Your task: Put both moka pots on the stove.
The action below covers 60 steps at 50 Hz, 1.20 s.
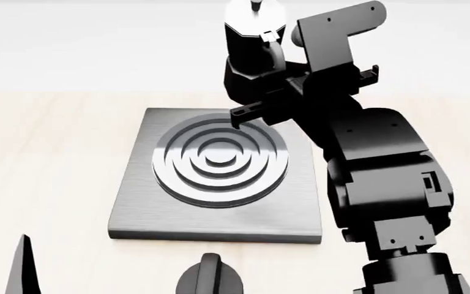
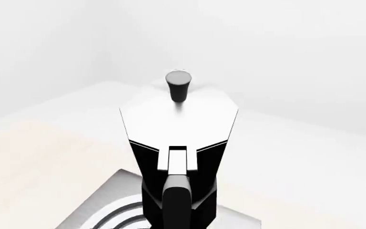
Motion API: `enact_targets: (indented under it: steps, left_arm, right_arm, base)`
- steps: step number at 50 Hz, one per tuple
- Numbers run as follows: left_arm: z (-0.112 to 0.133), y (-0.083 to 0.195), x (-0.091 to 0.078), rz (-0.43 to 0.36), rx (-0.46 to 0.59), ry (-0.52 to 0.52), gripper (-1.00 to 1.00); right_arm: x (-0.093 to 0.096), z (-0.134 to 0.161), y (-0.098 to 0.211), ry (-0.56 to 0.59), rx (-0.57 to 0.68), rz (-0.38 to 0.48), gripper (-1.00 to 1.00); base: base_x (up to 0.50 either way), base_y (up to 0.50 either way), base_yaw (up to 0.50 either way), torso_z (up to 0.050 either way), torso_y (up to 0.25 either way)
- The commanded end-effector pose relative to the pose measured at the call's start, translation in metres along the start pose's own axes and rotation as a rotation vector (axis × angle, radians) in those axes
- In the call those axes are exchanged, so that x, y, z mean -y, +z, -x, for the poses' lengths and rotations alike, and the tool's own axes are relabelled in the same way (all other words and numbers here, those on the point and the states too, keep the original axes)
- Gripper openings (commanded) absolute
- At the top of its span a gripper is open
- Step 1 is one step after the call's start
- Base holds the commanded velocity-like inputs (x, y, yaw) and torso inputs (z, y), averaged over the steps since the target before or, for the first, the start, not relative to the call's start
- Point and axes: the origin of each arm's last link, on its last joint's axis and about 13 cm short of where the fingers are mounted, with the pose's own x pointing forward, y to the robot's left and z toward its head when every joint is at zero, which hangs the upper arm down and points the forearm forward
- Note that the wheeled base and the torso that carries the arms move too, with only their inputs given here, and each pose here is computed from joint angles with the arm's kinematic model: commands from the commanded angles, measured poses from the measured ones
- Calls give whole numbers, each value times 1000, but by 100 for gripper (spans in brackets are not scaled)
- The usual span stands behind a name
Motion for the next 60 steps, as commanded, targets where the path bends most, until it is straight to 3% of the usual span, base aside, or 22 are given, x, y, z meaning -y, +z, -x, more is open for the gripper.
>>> enact_targets:
  steps: [1,12,36,60]
  left_arm:
    - [1,-1,0,17,9,-17,100]
    - [1,0,-2,12,39,-18,100]
    - [1,-1,-2,-31,48,-5,100]
    - [1,-1,-2,-33,51,2,100]
  right_arm:
    - [-16,-20,12,45,28,-2,-100]
    - [-28,-27,9,76,25,0,-100]
    - [-36,-33,1,102,18,-5,-100]
    - [-42,-34,-7,120,6,-2,-100]
  base:
    - [0,0,0,0,0]
    - [0,0,0,0,1]
    - [0,0,0,0,-9]
    - [0,0,0,0,-199]
